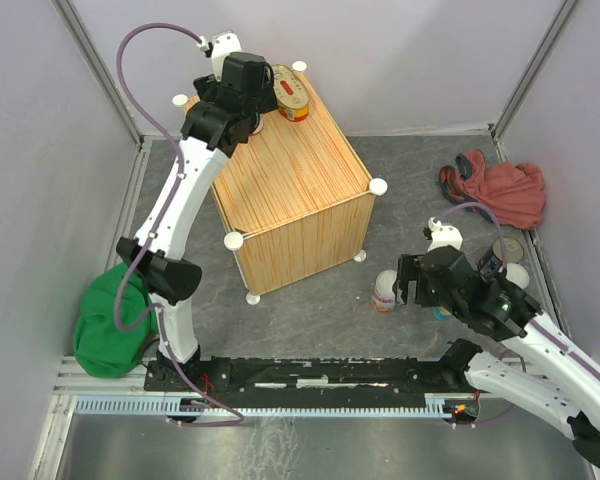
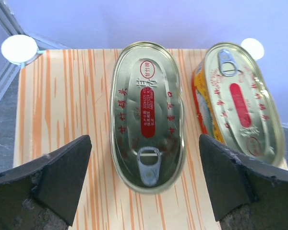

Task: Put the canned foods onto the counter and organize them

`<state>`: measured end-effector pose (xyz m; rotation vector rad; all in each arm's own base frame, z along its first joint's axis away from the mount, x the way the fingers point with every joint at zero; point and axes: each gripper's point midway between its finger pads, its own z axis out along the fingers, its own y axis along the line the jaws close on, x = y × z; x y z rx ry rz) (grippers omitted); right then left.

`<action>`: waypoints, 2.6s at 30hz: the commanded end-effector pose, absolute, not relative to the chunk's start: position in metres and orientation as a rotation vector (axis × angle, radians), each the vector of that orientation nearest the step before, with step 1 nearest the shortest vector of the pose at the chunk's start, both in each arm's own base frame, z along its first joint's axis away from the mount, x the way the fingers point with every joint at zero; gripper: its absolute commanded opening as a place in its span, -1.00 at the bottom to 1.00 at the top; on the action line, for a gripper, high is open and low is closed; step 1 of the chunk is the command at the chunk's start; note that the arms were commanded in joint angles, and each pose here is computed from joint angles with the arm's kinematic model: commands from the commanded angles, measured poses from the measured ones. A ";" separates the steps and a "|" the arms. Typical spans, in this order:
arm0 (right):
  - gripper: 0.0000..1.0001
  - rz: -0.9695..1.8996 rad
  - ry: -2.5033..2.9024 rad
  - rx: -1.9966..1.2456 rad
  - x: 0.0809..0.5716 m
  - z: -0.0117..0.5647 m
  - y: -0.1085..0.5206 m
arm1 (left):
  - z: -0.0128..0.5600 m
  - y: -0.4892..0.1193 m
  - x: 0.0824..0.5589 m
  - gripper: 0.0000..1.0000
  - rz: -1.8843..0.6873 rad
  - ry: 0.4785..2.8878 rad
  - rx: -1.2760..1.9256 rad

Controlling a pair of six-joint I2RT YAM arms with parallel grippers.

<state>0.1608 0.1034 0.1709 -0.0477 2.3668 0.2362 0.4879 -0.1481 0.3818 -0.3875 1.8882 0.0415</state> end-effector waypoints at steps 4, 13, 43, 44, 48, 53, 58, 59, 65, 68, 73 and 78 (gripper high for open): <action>0.89 0.270 2.320 -0.050 0.173 0.184 0.114 | 0.454 -0.151 0.450 0.99 -0.061 1.702 -0.449; 0.90 0.260 2.344 -0.060 0.177 0.173 0.120 | 0.484 -0.181 0.395 0.99 -0.118 1.616 -0.409; 0.97 0.216 2.429 -0.056 0.190 0.127 0.140 | 0.434 -0.268 0.251 0.99 -0.300 1.729 -0.165; 0.97 0.215 2.427 -0.054 0.191 0.126 0.140 | 0.432 -0.269 0.248 0.99 -0.305 1.733 -0.161; 0.93 0.209 2.426 -0.041 0.193 0.119 0.142 | 0.423 -0.272 0.238 0.99 -0.320 1.754 -0.132; 0.87 0.201 2.424 -0.031 0.195 0.112 0.143 | 0.410 -0.267 0.226 1.00 -0.325 1.777 -0.112; 0.78 0.180 2.431 -0.031 0.198 0.104 0.144 | 0.398 -0.262 0.217 1.00 -0.332 1.800 -0.112; 0.75 0.179 2.429 -0.029 0.198 0.103 0.144 | 0.396 -0.261 0.216 1.00 -0.333 1.802 -0.110; 0.58 0.171 2.419 -0.016 0.200 0.099 0.143 | 0.385 -0.255 0.208 0.98 -0.344 1.818 -0.112; 0.31 0.176 2.403 -0.014 0.200 0.102 0.143 | 0.379 -0.253 0.204 0.97 -0.346 1.827 -0.106; -0.33 0.179 2.397 -0.024 0.198 0.107 0.140 | 0.370 -0.251 0.199 0.95 -0.335 1.839 -0.096; -0.63 0.209 2.376 -0.032 0.195 0.123 0.141 | 0.365 -0.248 0.194 0.92 -0.347 1.841 -0.097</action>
